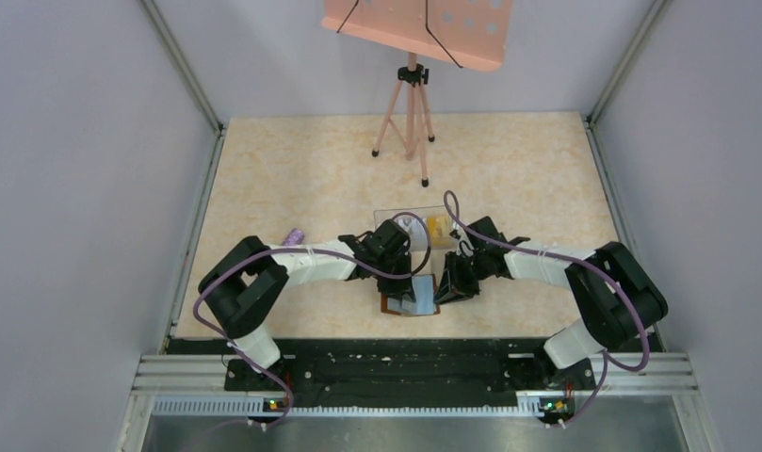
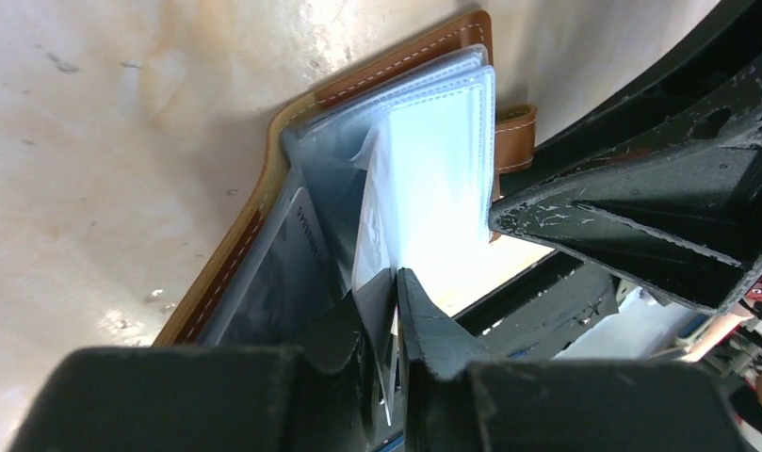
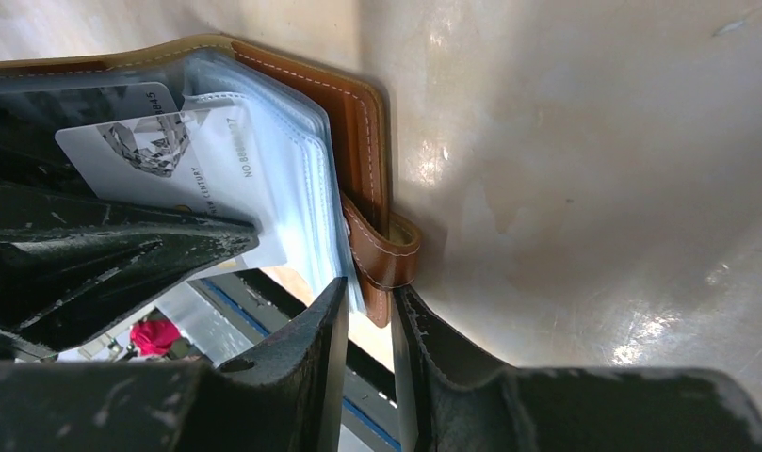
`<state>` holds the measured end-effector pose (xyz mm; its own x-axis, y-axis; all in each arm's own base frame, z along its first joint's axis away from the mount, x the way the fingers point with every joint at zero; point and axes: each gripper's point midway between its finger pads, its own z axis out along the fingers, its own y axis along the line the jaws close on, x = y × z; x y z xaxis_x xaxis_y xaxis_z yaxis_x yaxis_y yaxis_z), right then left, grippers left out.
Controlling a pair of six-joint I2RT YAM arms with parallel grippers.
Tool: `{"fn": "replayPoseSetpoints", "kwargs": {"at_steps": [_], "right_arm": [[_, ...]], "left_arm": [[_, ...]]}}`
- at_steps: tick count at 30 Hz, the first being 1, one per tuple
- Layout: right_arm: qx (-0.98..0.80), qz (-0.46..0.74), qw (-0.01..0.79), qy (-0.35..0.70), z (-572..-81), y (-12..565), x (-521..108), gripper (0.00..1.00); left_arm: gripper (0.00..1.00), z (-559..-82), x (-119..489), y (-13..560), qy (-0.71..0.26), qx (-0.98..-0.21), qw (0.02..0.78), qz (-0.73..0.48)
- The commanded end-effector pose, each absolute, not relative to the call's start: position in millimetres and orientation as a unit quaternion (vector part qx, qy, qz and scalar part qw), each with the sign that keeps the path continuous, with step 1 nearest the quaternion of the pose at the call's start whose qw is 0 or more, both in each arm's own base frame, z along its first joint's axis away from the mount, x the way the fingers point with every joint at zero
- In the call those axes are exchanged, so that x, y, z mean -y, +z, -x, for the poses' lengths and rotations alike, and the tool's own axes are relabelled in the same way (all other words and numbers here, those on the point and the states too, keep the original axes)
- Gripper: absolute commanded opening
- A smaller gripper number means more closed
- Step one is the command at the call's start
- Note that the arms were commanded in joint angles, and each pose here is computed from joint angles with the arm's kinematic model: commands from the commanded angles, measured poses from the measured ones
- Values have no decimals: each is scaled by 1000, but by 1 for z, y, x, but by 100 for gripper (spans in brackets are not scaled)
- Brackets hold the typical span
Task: Put the credit cards into the card holder
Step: Insert the credit card into the card holder.
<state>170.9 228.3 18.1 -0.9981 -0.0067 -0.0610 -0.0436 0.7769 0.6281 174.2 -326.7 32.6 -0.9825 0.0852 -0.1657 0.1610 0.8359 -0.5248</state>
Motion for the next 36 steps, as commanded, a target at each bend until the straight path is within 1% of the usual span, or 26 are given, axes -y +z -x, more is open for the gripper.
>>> {"fn": "replayPoseSetpoints", "kwargs": {"at_steps": [1, 3, 4, 5, 6, 13, 14, 15, 17, 18, 20, 22, 26, 28, 30, 34, 36], "right_arm": [[-934, 38, 52, 351, -182, 25, -239, 24], [-931, 38, 53, 360, -182, 26, -242, 24], [-930, 39, 52, 363, -182, 27, -242, 24], [-929, 40, 53, 365, -182, 27, -243, 24], [-928, 41, 52, 367, -181, 27, -244, 24], [-925, 39, 50, 375, -180, 28, -245, 24], [-925, 39, 51, 375, -180, 29, -245, 24], [-924, 40, 51, 376, -180, 29, -246, 24], [-924, 40, 54, 376, -180, 31, -245, 24], [-924, 41, 58, 376, -181, 33, -245, 24], [-924, 44, 67, 375, -183, 38, -245, 24], [-924, 49, 76, 373, -186, 44, -244, 25], [-920, 66, 102, 372, -193, 62, -244, 26], [-914, 75, 114, 381, -196, 71, -247, 24], [-908, 79, 121, 393, -198, 78, -251, 21], [-898, 74, 110, 419, -200, 80, -262, 4], [-893, 73, 107, 431, -203, 79, -267, 1]], "left_arm": [[15, -168, 344, 41, -337, -936, 67, -81], [14, -168, 348, 43, -349, -931, 66, -83], [10, -168, 349, 43, -352, -930, 64, -84], [3, -168, 350, 44, -357, -928, 64, -83], [0, -168, 351, 45, -363, -926, 63, -81], [0, -169, 352, 50, -408, -908, 69, -64], [2, -168, 350, 48, -406, -910, 65, -59], [10, -168, 347, 46, -401, -912, 63, -57], [32, -169, 342, 42, -382, -920, 66, -57], [38, -169, 338, 41, -370, -925, 65, -57], [46, -170, 333, 39, -351, -932, 69, -57], [48, -172, 330, 40, -342, -935, 72, -62], [49, -172, 327, 41, -330, -939, 74, -65], [49, -172, 328, 40, -332, -938, 71, -66], [45, -171, 330, 41, -335, -937, 69, -70], [37, -172, 333, 44, -341, -934, 72, -80], [31, -172, 334, 45, -343, -933, 72, -83]]}}
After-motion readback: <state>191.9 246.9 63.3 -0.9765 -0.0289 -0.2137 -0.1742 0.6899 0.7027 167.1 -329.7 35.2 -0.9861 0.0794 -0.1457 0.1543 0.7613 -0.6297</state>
